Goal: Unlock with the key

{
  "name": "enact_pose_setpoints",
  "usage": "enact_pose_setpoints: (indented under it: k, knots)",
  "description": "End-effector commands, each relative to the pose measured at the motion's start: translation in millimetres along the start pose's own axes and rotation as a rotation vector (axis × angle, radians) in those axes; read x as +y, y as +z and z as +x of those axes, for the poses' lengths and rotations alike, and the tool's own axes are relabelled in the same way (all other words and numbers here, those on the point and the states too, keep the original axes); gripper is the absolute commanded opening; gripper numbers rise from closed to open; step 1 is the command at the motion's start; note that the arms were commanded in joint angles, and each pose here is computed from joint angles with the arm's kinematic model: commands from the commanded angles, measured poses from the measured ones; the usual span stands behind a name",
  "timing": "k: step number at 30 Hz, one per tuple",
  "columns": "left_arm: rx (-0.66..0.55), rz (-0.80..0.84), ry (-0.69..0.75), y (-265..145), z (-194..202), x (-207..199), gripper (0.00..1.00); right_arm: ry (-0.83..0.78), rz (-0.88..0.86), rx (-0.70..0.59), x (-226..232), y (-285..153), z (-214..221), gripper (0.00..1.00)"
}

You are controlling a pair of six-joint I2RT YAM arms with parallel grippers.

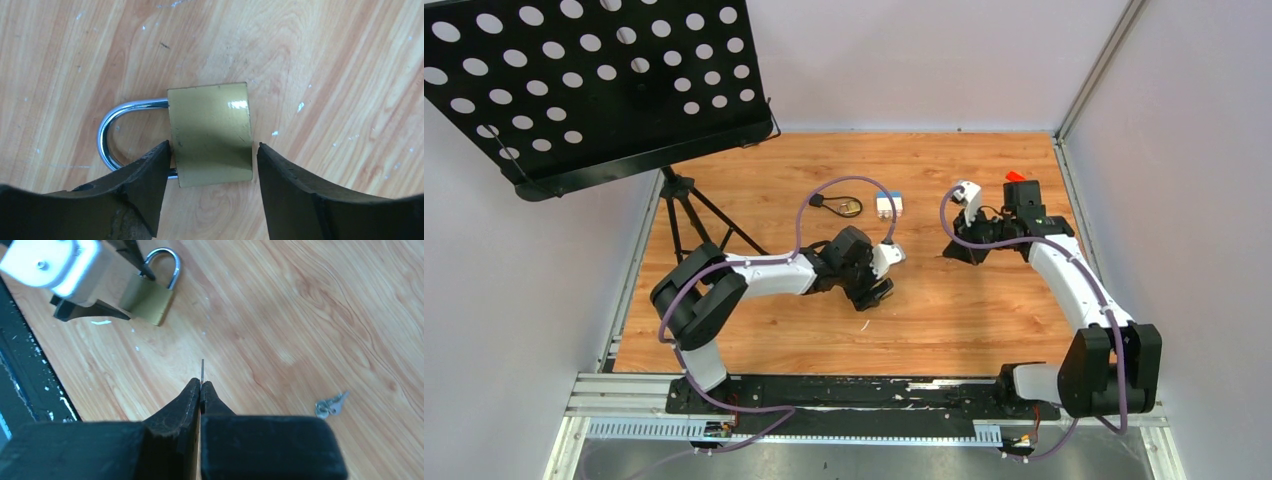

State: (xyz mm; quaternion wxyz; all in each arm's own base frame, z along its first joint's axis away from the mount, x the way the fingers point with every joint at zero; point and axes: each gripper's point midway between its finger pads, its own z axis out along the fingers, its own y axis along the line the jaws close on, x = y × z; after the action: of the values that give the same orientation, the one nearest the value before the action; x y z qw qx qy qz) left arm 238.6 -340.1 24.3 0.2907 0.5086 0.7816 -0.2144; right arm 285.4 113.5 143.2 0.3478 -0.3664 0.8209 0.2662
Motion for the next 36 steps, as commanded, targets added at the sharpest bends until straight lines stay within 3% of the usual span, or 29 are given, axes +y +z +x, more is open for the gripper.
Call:
enact_pose_setpoints:
  k: [1,7,13,23,36]
  knots:
    - [-0.058,0.118,0.012,-20,-9,-10,0.74,-0.108,-0.044,-0.093,19,-7,-37,0.00]
    - [-0.099,0.146,0.240,-51,-24,-7,0.90,-0.124,-0.048,-0.132,28,-9,-37,0.00]
    - [-0.042,0.183,0.477,-63,-19,-3,0.91,-0.143,-0.048,-0.140,31,-9,-34,0.00]
    - [-0.091,0.285,0.882,-35,-28,1,0.92,-0.159,-0.044,-0.140,32,-10,-30,0.00]
    - [0.089,0.549,1.033,-14,1,0,0.92,-0.158,-0.036,-0.122,29,-6,-22,0.00]
